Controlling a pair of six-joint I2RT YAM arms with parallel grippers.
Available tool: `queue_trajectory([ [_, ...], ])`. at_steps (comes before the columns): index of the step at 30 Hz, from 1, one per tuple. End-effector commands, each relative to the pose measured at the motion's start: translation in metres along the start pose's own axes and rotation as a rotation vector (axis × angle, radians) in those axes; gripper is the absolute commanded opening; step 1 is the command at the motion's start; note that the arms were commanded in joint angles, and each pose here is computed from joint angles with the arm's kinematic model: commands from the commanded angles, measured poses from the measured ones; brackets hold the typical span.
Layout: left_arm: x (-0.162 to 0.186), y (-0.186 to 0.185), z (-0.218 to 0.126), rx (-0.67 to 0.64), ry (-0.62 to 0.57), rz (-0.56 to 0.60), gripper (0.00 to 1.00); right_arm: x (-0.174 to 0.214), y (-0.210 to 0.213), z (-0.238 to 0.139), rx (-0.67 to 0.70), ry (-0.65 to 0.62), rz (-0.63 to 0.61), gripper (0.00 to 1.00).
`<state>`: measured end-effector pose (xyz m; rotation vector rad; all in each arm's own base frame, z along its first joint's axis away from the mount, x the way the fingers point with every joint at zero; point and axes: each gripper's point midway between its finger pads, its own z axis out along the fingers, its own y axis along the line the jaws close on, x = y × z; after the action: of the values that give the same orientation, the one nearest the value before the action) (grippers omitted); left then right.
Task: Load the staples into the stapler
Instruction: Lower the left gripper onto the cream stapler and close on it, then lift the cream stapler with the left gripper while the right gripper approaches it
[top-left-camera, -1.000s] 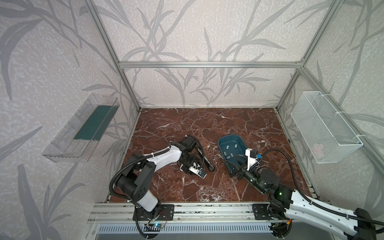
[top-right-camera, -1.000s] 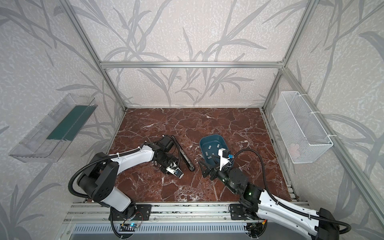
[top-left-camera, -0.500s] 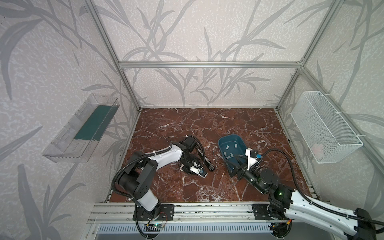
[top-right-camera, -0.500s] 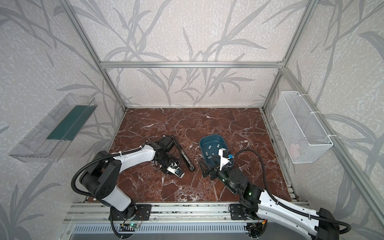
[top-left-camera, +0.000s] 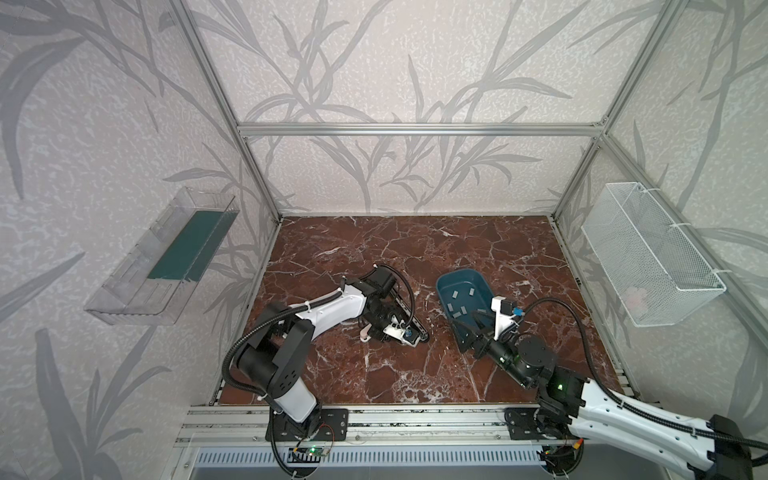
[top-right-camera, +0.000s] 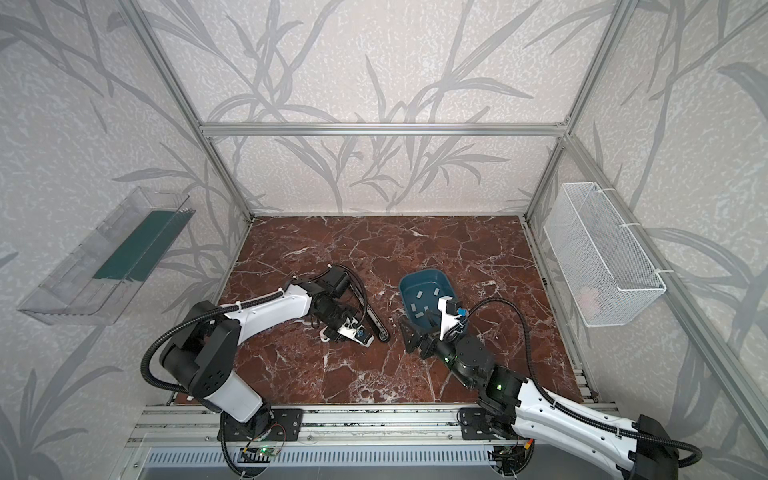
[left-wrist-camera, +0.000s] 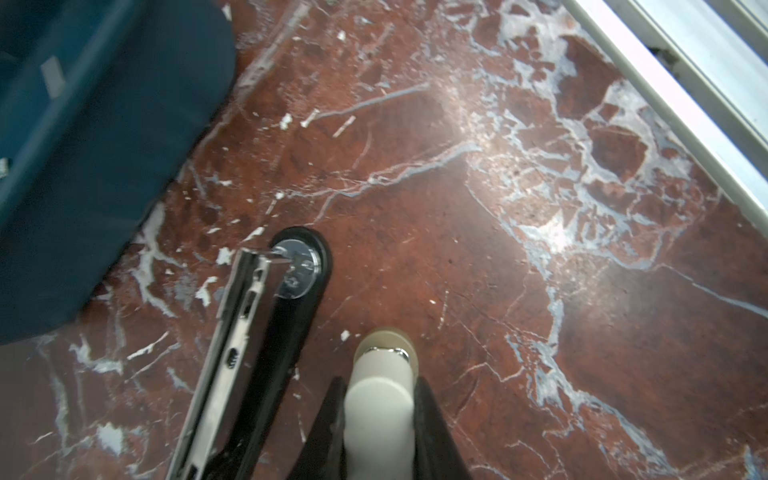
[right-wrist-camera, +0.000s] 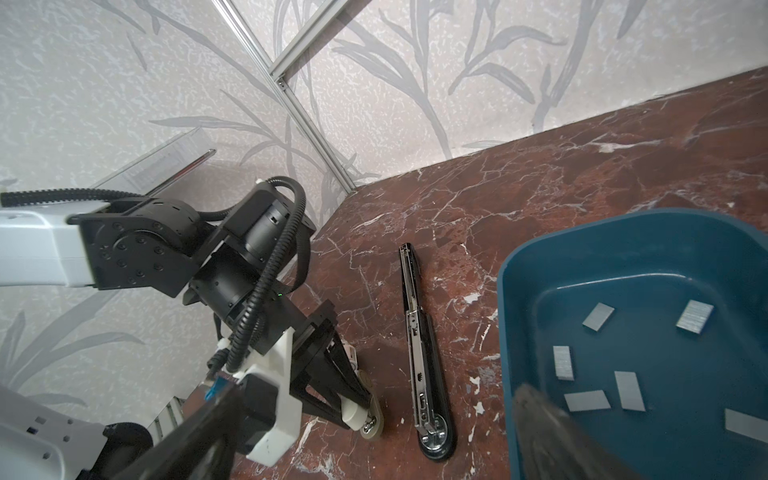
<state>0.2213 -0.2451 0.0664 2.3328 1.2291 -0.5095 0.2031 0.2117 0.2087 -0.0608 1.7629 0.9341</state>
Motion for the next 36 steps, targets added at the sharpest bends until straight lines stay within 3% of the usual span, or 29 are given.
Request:
queue_trajectory([
  [1, -0.025, 0.028, -0.028, -0.113, -0.061, -0.071, 0.00, -0.017, -0.002, -0.001, 0.049, -0.039, 0.037, 1.00],
  [5, -0.037, 0.044, -0.049, -0.197, -0.092, -0.101, 0.00, -0.016, -0.003, -0.001, 0.057, -0.039, 0.042, 1.00],
  [11, -0.037, 0.042, -0.050, -0.189, -0.098, -0.107, 0.00, -0.016, -0.006, -0.001, 0.070, -0.045, 0.041, 1.00],
  [16, -0.057, 0.066, -0.092, -0.346, -0.258, -0.143, 0.00, -0.013, -0.009, 0.001, 0.103, -0.007, 0.023, 1.00],
  [19, -0.068, 0.066, -0.099, -0.394, -0.321, -0.094, 0.00, -0.005, -0.012, 0.007, 0.146, 0.053, -0.004, 1.00],
  [21, -0.066, 0.070, -0.098, -0.425, -0.321, -0.097, 0.00, 0.002, -0.008, 0.013, 0.136, 0.097, -0.018, 0.91],
  [27, -0.067, 0.081, -0.109, -0.493, -0.323, -0.143, 0.00, 0.016, -0.001, 0.027, 0.095, 0.187, -0.041, 0.43],
  [29, -0.069, 0.079, -0.109, -0.495, -0.332, -0.135, 0.00, 0.018, -0.006, 0.031, 0.101, 0.196, -0.026, 0.33],
  [32, -0.074, 0.079, -0.110, -0.487, -0.356, -0.134, 0.00, 0.022, -0.006, 0.037, 0.066, 0.217, 0.006, 0.30],
  [36, -0.079, 0.075, -0.106, -0.458, -0.371, -0.127, 0.00, 0.019, 0.011, 0.042, -0.031, 0.221, 0.005, 0.46],
])
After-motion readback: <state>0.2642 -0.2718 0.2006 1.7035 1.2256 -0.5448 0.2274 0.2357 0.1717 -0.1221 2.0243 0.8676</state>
